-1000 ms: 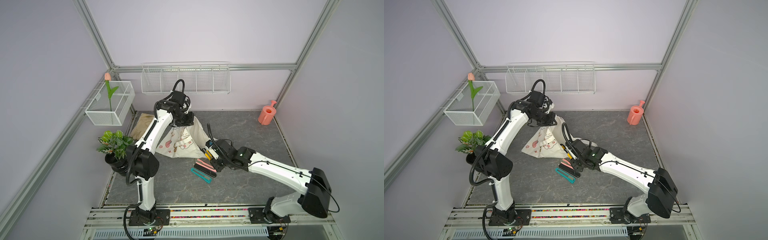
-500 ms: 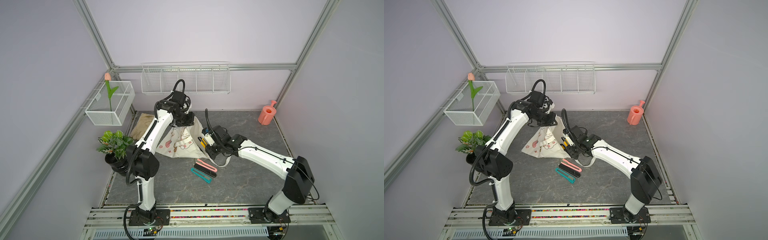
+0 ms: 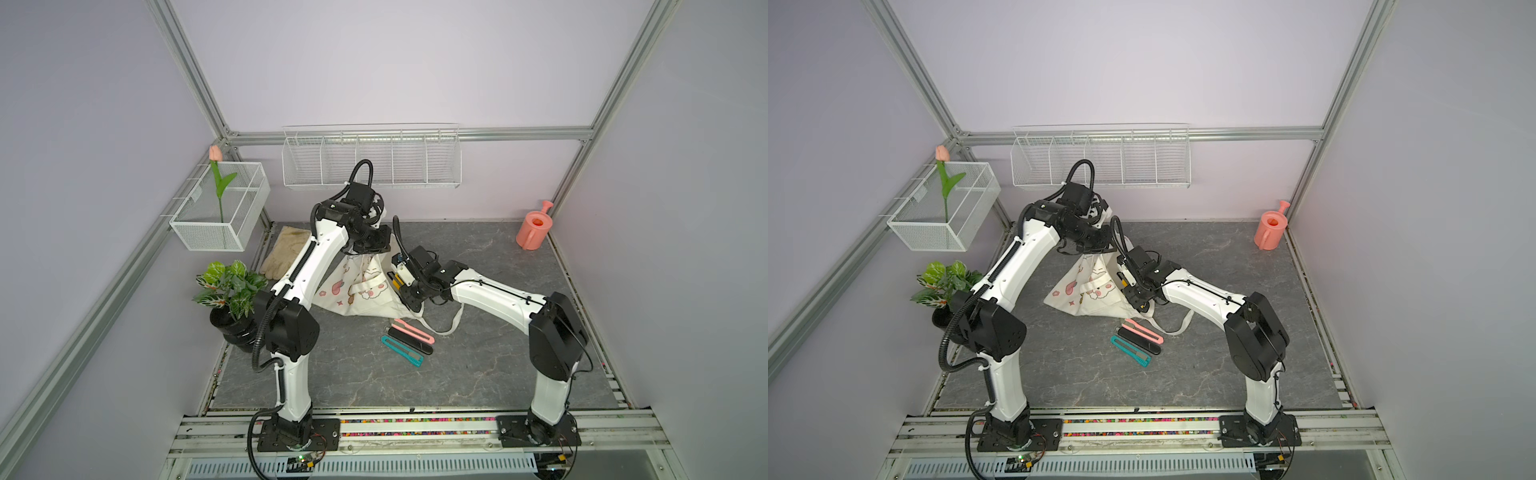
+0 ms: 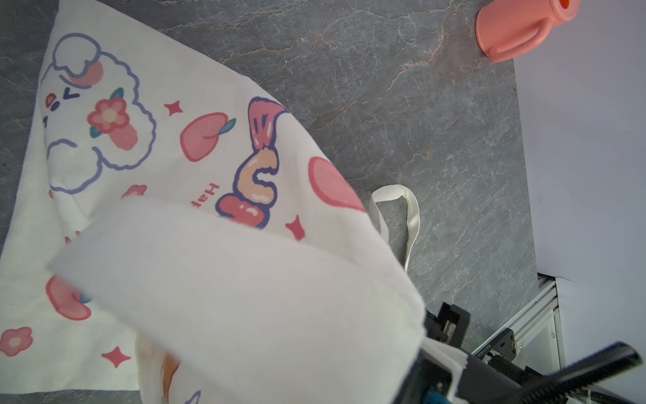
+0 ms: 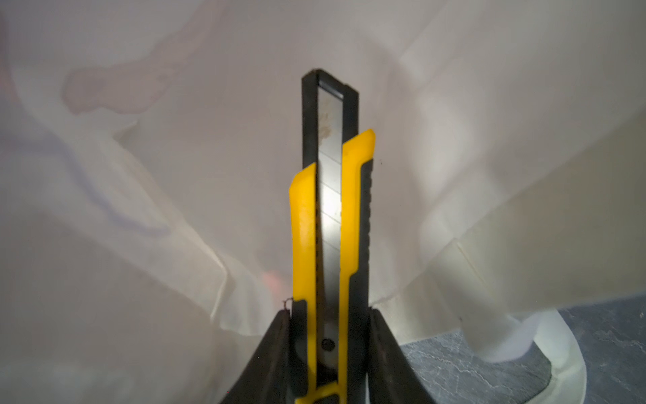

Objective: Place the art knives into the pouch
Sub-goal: Place the utility knife in the pouch.

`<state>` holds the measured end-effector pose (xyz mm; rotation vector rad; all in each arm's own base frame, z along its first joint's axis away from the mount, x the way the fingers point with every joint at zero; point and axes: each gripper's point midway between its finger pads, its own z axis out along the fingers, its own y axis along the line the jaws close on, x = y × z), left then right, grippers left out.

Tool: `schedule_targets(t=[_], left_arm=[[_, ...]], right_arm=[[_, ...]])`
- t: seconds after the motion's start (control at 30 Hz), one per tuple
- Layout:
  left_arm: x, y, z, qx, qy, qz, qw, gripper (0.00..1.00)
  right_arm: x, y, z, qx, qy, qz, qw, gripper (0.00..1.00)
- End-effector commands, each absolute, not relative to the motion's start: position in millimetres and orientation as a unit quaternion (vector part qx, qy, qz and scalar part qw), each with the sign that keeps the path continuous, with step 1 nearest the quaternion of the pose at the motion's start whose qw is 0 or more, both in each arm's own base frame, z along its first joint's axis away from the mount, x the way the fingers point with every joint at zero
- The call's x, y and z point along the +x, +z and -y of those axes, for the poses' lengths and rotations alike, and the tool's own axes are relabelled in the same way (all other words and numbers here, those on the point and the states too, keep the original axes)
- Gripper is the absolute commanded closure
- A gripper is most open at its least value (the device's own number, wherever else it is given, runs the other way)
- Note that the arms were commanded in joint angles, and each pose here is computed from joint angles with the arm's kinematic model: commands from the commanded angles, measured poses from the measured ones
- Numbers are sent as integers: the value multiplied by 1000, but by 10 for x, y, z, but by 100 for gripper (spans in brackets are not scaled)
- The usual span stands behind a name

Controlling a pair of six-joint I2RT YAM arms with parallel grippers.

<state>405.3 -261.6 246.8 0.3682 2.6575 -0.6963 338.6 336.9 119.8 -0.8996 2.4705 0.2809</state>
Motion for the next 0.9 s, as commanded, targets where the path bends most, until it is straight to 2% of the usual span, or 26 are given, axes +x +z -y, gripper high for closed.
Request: schedule_targets(t=[0.0,0.87], left_arm=[[3929,2637,2639,148,-256,-936,191,100],[3831,2773,2769,164,-262,-931,194,100]], right_arm=[[3521,1309,-3470,-335,112,-896,269,65],[3750,697,-3566,-274,149,-920,236,66]])
